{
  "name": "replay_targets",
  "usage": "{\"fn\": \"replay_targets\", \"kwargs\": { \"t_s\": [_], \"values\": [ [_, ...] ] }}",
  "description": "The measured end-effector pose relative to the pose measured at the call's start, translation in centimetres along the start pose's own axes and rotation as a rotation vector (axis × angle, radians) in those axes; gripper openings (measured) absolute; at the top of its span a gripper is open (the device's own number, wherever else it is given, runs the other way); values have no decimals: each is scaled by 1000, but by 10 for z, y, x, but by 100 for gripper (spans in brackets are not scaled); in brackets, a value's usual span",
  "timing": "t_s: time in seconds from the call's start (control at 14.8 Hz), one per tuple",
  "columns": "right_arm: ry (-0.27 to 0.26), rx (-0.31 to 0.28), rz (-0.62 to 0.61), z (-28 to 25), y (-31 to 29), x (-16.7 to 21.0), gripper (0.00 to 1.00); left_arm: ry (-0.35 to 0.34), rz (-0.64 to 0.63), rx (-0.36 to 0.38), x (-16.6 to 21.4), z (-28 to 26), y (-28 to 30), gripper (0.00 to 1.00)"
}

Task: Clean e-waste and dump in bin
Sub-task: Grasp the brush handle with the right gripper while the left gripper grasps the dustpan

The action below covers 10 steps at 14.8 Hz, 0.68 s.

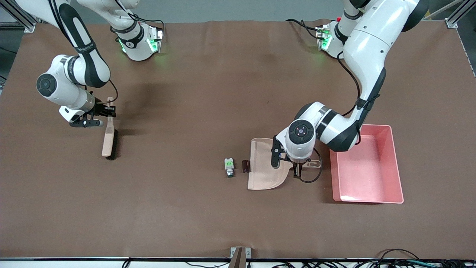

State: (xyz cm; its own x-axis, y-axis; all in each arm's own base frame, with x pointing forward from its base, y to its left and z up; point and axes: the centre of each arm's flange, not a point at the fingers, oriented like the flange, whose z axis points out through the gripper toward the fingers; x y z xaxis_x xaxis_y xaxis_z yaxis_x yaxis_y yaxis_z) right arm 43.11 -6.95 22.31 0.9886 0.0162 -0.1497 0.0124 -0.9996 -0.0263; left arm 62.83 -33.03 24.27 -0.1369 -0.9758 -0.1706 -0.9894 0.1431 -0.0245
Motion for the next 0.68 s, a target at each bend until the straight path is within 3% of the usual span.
{"fn": "replay_targets", "kwargs": {
  "t_s": [0.2,0.47,0.68],
  "values": [
    [-4,1,1,0,0,0,26,-2,2,-3,0,3,0,76],
    [-45,46,66,-2,-7,1,26,-3,3,-11,1,8,1,71],
    [-75,47,101,-17,-28,14,26,-5,5,-12,1,11,1,67]
  ]
}}
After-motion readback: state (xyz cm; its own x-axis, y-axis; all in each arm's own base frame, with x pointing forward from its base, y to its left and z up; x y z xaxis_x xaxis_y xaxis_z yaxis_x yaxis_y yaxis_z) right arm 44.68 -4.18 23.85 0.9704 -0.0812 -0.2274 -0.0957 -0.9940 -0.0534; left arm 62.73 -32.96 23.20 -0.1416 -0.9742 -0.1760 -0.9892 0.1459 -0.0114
